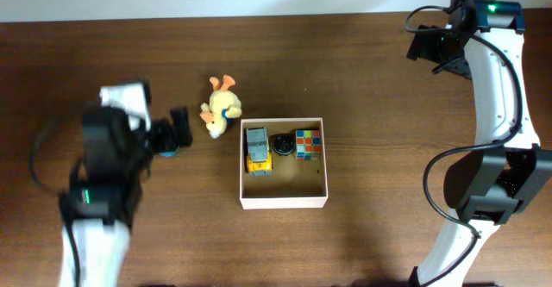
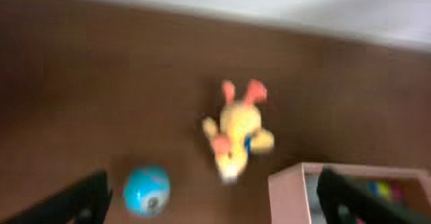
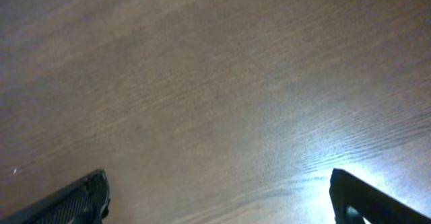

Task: Pack container
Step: 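Move the left gripper over the yellow plush duck, then lower the left gripper and grasp the plush duck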

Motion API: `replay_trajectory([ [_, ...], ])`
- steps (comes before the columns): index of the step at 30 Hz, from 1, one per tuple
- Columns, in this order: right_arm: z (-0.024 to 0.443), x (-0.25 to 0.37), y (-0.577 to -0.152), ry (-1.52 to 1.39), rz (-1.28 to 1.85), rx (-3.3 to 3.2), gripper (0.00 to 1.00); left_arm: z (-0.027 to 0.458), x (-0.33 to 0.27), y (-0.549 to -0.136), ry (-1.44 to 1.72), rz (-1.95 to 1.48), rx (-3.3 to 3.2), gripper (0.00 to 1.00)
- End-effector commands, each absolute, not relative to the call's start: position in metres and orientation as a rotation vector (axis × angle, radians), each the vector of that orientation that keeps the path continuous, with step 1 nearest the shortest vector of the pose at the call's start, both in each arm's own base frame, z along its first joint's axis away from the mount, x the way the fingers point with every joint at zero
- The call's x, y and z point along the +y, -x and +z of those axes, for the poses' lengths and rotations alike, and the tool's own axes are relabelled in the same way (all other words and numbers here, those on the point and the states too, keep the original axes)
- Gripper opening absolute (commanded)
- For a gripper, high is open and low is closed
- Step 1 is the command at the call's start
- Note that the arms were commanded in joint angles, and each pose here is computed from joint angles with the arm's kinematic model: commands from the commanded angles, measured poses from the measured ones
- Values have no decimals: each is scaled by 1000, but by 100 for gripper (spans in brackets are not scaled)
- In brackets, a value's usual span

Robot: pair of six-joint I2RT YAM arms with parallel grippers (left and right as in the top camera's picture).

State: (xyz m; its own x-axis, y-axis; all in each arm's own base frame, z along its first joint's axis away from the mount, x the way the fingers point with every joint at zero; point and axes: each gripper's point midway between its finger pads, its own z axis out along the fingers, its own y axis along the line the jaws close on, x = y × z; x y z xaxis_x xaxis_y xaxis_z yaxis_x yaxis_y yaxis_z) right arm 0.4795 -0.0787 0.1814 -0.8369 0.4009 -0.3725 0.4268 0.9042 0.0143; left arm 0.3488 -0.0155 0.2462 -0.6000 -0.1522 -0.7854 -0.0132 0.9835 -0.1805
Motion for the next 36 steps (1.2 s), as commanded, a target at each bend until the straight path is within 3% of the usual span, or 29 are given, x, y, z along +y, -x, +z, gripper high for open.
replay_trajectory([
  [1, 180, -78, -479, -622, -88, 2699, 99, 263, -25, -374, 29, -234, 2319, 99],
  [19, 180, -78, -479, -622, -88, 2699, 99, 212, -27, -399, 93, -280, 2614, 99],
  [36, 180, -78, -479, -622, -88, 2699, 99, 233, -26, -414, 136, -274, 2587, 99],
])
